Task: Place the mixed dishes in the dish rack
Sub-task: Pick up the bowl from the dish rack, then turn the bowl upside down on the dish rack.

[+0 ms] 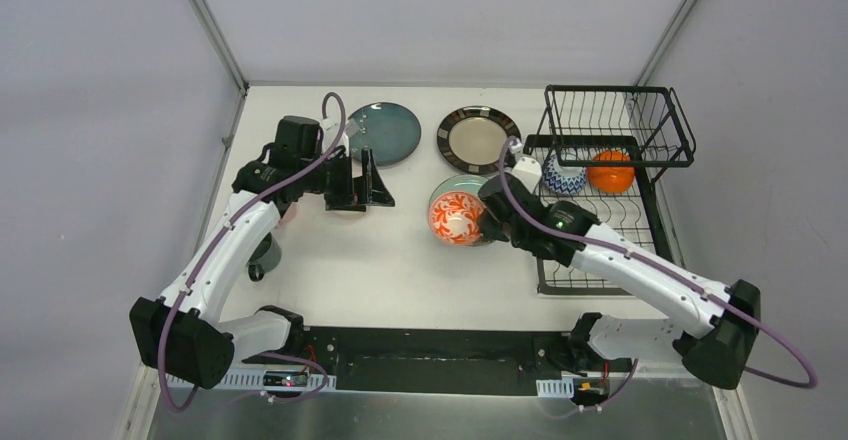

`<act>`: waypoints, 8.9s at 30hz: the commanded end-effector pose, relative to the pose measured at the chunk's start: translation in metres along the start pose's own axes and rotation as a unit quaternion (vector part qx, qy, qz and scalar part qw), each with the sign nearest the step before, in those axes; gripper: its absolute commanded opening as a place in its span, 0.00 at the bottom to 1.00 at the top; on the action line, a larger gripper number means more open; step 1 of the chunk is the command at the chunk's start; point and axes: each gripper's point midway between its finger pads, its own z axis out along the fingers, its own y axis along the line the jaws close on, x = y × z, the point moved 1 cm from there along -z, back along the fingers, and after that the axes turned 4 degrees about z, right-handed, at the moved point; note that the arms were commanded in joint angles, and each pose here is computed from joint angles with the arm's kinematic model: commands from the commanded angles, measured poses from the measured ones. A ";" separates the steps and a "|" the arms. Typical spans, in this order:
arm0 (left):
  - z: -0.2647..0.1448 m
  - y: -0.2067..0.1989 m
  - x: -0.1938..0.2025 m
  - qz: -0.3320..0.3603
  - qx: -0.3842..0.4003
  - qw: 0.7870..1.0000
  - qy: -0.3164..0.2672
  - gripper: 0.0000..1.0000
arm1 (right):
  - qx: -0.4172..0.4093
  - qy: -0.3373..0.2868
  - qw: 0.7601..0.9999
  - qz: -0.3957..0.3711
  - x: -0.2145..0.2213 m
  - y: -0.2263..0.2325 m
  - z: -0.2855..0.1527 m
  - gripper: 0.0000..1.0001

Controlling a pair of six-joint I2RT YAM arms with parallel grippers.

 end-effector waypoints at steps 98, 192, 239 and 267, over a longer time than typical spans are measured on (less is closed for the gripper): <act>0.008 -0.001 -0.012 -0.038 0.145 0.988 -0.029 0.50 | -0.466 0.088 0.873 0.113 -0.027 0.167 0.028 0.48; -0.008 0.025 0.004 0.020 0.027 0.999 -0.030 0.99 | 0.391 -0.123 0.857 0.313 -0.076 -0.248 -0.026 0.40; -0.008 0.032 0.005 0.018 0.008 0.999 -0.027 0.99 | 0.441 -0.103 0.837 0.307 -0.096 -0.294 0.029 0.63; -0.011 0.027 0.007 0.023 0.017 0.999 -0.030 0.99 | 0.427 -0.135 0.851 0.274 -0.129 -0.287 0.010 0.89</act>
